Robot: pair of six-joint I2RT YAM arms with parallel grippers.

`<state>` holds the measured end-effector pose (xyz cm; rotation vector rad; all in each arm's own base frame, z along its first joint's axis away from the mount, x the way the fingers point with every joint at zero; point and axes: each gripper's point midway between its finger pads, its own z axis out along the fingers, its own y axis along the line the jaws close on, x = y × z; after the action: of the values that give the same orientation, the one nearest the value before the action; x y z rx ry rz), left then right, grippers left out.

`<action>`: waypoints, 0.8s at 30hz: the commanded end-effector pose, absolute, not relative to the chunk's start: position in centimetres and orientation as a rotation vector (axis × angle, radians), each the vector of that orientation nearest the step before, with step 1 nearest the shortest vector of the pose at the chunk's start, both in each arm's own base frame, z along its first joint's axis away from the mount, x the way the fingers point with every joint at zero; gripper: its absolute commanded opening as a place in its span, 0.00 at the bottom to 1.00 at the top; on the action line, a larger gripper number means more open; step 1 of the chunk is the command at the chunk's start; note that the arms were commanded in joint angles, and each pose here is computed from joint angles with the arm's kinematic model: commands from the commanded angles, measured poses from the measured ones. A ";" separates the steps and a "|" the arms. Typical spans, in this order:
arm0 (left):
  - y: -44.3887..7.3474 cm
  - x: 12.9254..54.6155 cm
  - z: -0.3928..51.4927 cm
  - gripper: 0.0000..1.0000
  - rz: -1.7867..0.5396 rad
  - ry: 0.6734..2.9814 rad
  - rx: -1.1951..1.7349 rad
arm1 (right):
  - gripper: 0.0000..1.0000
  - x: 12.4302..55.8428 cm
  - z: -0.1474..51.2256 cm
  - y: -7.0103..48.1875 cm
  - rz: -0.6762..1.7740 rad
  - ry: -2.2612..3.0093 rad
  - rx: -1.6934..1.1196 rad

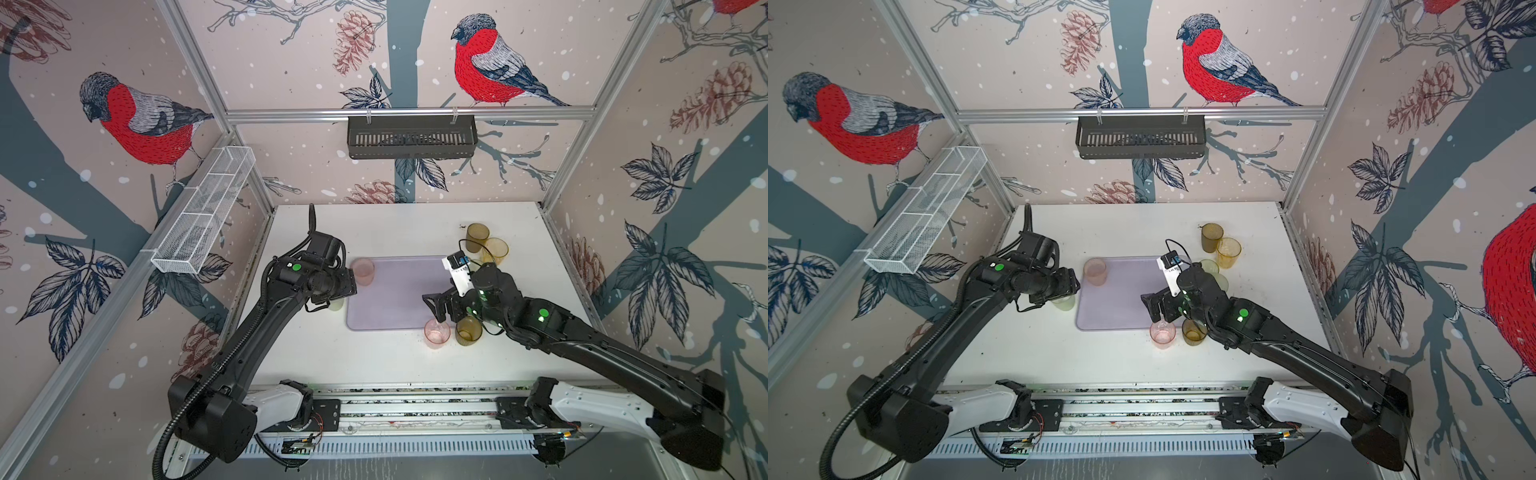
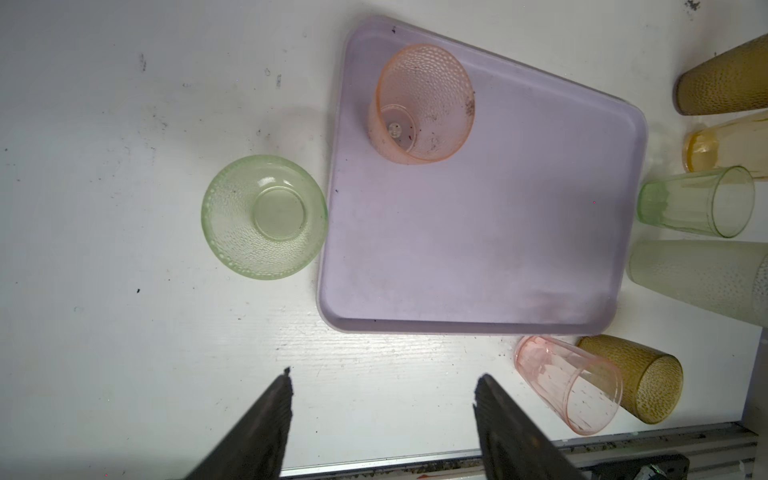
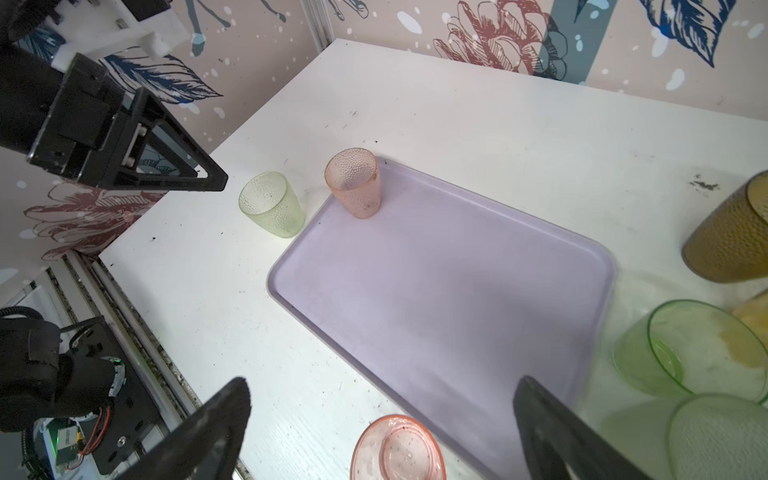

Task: Place the glasses into the tray
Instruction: 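Move the left gripper over the light green cup while the right gripper draws back, then lower the left gripper around the light green cup rim beside the tray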

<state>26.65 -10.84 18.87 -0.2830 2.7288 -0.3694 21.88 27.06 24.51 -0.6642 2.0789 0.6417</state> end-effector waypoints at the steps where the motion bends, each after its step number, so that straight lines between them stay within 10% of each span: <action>1: -9.7 27.1 18.3 0.70 -0.314 2.731 -0.331 | 0.99 21.4 25.3 28.8 0.749 1.997 -0.807; 24: -3.5 28.7 13.3 0.65 -0.173 2.816 -0.472 | 0.99 22.6 25.4 30.5 0.790 1.957 -0.934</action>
<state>28.32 -3.95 13.45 -0.4998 2.8154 -0.1920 22.29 30.21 24.45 -0.9255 2.0005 0.7926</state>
